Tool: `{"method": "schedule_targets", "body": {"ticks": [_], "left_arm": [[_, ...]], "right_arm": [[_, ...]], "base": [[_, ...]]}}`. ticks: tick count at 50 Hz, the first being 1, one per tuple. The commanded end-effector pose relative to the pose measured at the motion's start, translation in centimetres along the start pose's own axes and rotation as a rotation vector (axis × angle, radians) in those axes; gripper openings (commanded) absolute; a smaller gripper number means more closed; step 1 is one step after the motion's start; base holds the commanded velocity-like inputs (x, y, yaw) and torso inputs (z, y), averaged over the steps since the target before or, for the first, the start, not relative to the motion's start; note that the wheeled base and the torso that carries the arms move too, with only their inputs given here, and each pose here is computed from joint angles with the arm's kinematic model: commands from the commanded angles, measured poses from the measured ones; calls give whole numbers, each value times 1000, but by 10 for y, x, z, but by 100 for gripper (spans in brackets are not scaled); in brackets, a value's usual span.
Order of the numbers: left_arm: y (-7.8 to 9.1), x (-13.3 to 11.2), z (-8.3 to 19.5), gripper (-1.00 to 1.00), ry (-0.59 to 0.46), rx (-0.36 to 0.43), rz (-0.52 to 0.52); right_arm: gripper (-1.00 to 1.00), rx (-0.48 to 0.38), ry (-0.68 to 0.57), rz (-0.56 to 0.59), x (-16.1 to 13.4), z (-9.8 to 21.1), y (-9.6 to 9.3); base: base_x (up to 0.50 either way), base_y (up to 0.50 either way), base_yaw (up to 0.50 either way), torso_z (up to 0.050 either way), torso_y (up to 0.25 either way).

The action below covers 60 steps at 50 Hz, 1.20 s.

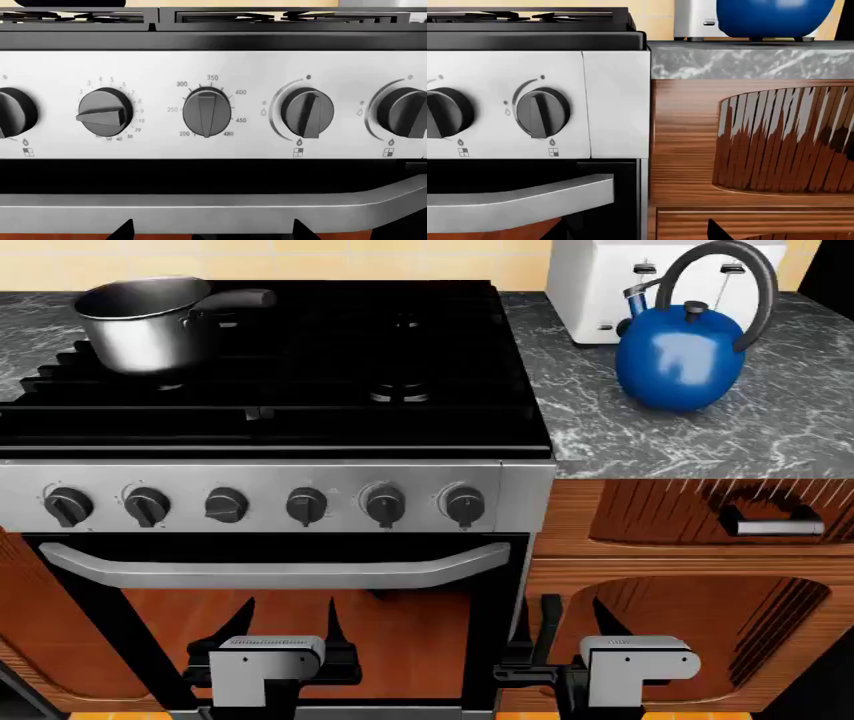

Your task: Pick the kettle from the counter and place it on a stove burner. Then turn the burner on.

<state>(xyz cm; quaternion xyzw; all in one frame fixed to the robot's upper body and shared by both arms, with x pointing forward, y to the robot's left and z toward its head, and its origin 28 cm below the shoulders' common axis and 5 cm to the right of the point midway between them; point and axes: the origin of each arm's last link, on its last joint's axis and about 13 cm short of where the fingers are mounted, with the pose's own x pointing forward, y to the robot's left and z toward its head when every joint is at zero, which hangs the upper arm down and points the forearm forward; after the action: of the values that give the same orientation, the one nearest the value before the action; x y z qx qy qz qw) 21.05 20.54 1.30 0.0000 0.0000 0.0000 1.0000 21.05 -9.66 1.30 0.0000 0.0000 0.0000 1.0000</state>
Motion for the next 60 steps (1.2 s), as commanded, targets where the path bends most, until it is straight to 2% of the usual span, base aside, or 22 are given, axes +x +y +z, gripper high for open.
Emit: {"method": "schedule_targets", "body": {"ticks": [1, 6, 13, 17, 22, 32, 37, 42, 50, 60], "left_arm": [[0, -1, 1, 100, -8, -4, 1], [1, -2, 4, 100, -44, -16, 2], [1, -6, 19, 100, -67, -35, -33], [2, 0, 50, 100, -125, -29, -58], [7, 13, 89, 100, -205, -16, -22], [16, 25, 134, 100, -298, 103, 12], [19, 18, 139, 100, -329, 170, 17], [22, 13, 146, 100, -334, 140, 27], [24, 4, 155, 100, -382, 223, 77], [24, 2, 158, 100, -401, 214, 54]], "right_arm": [[100, -1, 8, 3, 0, 1, 1], [100, 13, -4, 7, -3, 7, 2], [100, 63, 6, 26, -6, 18, 1], [100, 66, -74, 51, -5, 59, 0], [100, 101, -176, 62, 1, 105, -6], [100, 80, -289, 46, 10, 154, -14], [100, 79, -338, 32, 0, 164, -20], [100, 57, -368, 48, -8, 168, -19], [100, 59, -400, 55, -16, 174, -18], [100, 46, -444, 45, -24, 180, -19]], "base": [[0, 0, 0, 0, 0], [0, 0, 0, 6, 0], [0, 0, 0, 50, 0], [0, 0, 0, 50, 0], [0, 0, 0, 50, 0], [0, 0, 0, 50, 0], [0, 0, 0, 50, 0], [27, -241, 0, 50, 0], [214, -500, 0, 6, 0], [348, -480, 0, 0, 0]]}}
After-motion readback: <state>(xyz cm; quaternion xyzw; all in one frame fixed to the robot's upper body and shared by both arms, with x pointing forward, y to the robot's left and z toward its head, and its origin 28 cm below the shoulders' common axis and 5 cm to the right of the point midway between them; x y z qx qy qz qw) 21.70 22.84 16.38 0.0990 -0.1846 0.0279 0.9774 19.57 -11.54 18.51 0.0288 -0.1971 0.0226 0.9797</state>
